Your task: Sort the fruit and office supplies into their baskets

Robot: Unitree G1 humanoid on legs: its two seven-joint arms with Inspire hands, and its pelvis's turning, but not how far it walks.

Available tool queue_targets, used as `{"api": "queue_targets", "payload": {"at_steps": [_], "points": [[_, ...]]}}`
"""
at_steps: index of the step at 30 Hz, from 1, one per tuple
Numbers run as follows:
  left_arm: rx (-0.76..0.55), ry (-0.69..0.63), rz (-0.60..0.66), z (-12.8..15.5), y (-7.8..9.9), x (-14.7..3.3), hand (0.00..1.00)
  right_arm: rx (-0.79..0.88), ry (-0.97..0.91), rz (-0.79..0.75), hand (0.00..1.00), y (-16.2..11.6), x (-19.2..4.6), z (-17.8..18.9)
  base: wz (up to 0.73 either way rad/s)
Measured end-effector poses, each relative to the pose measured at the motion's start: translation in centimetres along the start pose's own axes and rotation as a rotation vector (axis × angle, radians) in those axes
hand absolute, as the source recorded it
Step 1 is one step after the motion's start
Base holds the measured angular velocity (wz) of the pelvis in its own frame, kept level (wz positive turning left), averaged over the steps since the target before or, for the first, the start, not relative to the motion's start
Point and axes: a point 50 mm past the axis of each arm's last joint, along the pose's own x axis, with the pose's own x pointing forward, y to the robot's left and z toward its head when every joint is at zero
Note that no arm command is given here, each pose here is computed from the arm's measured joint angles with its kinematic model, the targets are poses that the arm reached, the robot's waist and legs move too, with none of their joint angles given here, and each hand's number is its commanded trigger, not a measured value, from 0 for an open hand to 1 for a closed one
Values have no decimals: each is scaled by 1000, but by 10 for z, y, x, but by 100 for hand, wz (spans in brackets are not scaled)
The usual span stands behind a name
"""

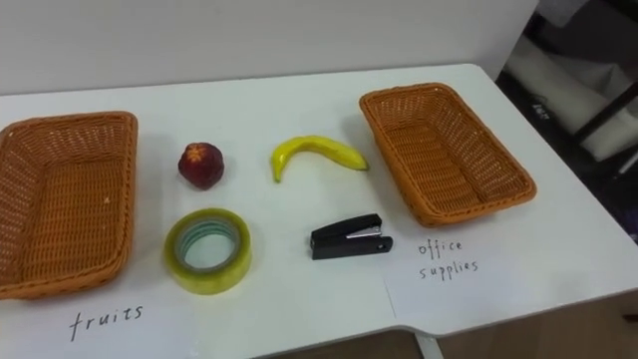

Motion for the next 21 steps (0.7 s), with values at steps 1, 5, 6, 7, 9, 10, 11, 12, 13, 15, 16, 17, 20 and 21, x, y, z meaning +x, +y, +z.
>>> {"api": "queue_targets", "payload": {"at_steps": [1,5,6,7,9,10,11,12,13,15,16,17,20,21], "points": [[3,-1,-3,0,-1,0,0,-6,-45,16,0,6,-3,7,0],[15,-2,-3,0,-1,0,0,-53,-210,54,0,21,-14,28,2],[18,-2,-4,0,-2,0,0,-60,-237,62,0,24,-16,31,5],[21,-2,-4,0,-2,0,0,-65,-288,85,0,29,-21,39,4],[25,0,-4,0,-2,0,0,-67,-346,115,0,35,-28,47,2],[32,2,-5,-1,-2,0,0,-66,-381,134,0,38,-32,53,0],[36,5,-7,-2,-1,0,0,-69,-417,151,0,41,-36,58,0],[36,7,-7,-2,-1,0,0,-68,-430,160,0,42,-38,61,0],[36,11,-7,-4,-1,0,0,-63,-454,181,0,45,-40,66,0],[38,13,-6,-4,0,0,0,-83,-509,205,0,51,-43,73,0],[41,16,-7,-5,-1,0,0,-91,-543,224,0,56,-45,78,0],[43,18,-6,-6,-1,0,0,-103,-581,244,0,61,-49,81,0],[55,36,-1,-11,-1,0,0,-107,-664,287,0,70,-61,90,0],[61,41,-1,-12,-1,0,0,-104,-675,294,0,72,-62,92,-5]]}}
